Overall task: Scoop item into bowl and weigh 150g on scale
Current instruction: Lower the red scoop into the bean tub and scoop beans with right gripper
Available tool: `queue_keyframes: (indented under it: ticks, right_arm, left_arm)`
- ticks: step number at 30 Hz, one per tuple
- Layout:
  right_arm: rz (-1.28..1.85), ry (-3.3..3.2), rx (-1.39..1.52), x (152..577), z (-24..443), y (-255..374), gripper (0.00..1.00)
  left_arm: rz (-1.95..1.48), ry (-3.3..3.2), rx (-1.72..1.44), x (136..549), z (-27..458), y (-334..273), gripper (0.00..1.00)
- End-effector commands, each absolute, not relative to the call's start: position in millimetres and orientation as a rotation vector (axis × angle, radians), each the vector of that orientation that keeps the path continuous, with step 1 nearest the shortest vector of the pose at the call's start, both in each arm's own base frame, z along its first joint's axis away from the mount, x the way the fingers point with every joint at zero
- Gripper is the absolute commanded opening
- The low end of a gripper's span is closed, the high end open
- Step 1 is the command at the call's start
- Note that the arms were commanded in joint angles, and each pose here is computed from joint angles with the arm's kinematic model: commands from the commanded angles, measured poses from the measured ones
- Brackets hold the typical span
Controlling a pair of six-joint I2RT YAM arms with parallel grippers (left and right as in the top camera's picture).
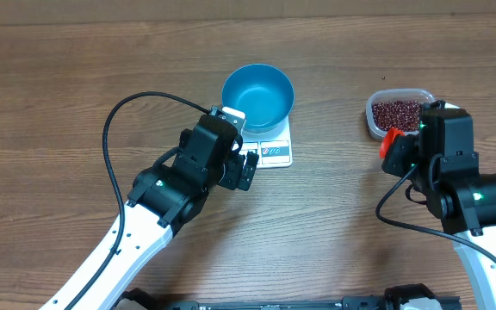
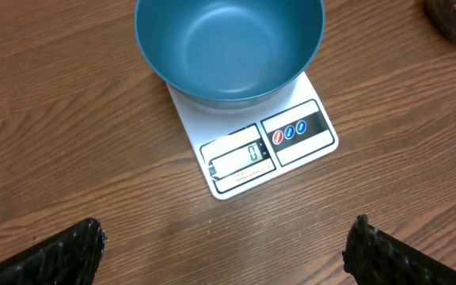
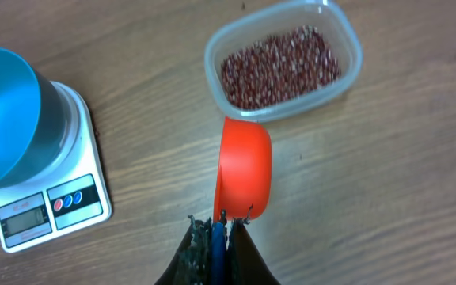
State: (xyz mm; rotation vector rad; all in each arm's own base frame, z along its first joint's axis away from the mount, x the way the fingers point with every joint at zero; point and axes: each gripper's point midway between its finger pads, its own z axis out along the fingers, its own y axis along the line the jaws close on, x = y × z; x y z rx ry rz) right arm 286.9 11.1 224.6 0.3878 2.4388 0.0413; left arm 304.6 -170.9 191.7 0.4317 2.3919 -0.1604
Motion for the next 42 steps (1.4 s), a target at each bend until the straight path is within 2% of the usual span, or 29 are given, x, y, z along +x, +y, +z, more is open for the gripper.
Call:
queue_keyframes:
  ticks: [1, 7, 15, 19, 25, 42]
  right_arm:
    - [-0.035, 2.373, 0.287, 297.8, 243.6, 4.9, 0.04]
    - [-0.189, 2.331, 0.119, 322.6, 247.8, -8.0, 0.04]
    - [-0.340, 2.352, 0.197, 361.4, 220.9, -63.4, 0.04]
    - [-0.262, 2.381, 0.253, 374.0, 201.8, -81.0, 0.04]
    - [-0.038, 2.453, 0.148, 391.4, 166.0, -78.3, 0.04]
    - [-0.025, 2.552, 0.060, 404.1, 115.3, -79.9, 0.04]
  left_arm:
    - [-0.160, 2.397, 0.451, 303.5, 188.6, -170.2, 1.00]
    - [-0.160, 2.397, 0.451, 303.5, 188.6, -170.2, 1.00]
    - [-0.160, 2.397, 0.451, 303.5, 188.6, -170.2, 1.00]
    - [-0.160, 2.397, 0.451, 303.5, 188.6, -170.2, 1.00]
    - [-0.160, 2.397, 0.451, 303.5, 188.6, -170.2, 1.00]
    - [-0.160, 2.397, 0.451, 303.5, 188.6, -170.2, 1.00]
